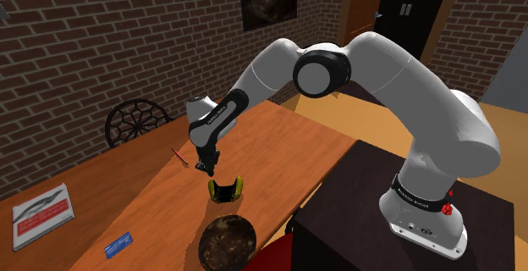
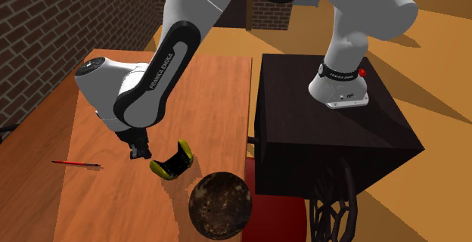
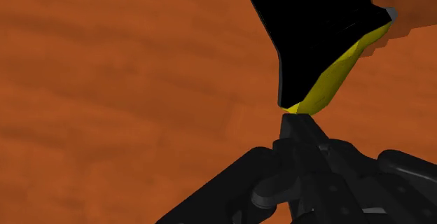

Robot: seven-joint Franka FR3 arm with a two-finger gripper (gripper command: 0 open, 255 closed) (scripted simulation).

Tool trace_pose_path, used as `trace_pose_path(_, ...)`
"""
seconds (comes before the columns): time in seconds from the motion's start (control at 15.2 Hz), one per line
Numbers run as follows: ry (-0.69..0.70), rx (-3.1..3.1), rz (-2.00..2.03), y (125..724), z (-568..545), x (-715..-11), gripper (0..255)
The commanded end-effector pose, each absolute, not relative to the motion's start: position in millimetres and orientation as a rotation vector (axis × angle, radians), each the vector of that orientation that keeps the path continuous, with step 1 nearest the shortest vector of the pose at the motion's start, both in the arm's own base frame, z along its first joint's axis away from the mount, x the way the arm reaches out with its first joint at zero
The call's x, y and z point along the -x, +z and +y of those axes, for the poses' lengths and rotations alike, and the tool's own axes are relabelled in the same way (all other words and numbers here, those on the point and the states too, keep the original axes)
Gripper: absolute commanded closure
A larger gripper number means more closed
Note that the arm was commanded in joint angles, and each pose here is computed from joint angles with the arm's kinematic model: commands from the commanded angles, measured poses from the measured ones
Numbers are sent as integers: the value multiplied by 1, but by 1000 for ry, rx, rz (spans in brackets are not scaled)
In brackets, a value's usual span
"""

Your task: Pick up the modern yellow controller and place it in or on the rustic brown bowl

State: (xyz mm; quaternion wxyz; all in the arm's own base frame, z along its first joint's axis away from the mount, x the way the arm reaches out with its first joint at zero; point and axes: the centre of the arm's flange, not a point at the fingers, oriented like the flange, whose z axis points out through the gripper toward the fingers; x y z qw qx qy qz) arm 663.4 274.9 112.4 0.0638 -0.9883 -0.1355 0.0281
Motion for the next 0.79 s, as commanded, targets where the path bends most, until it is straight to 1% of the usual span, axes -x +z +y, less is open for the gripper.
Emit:
trace_pose_path(0.0, 85, 2985, -409, 112, 275, -663, 255)
trace_pose_path(0.13, 85, 2985, -409, 112, 275, -663, 255)
trace_pose_path(0.2, 85, 2985, -409, 112, 275, -663, 0)
trace_pose_path(0.4, -507, 3075, -111, 95, 308, -570, 0)
trace_pose_path(0.46, -529, 3076, -100, 94, 309, -567, 0)
trace_pose_path(0.73, -529, 3076, -100, 74, 310, -574, 0)
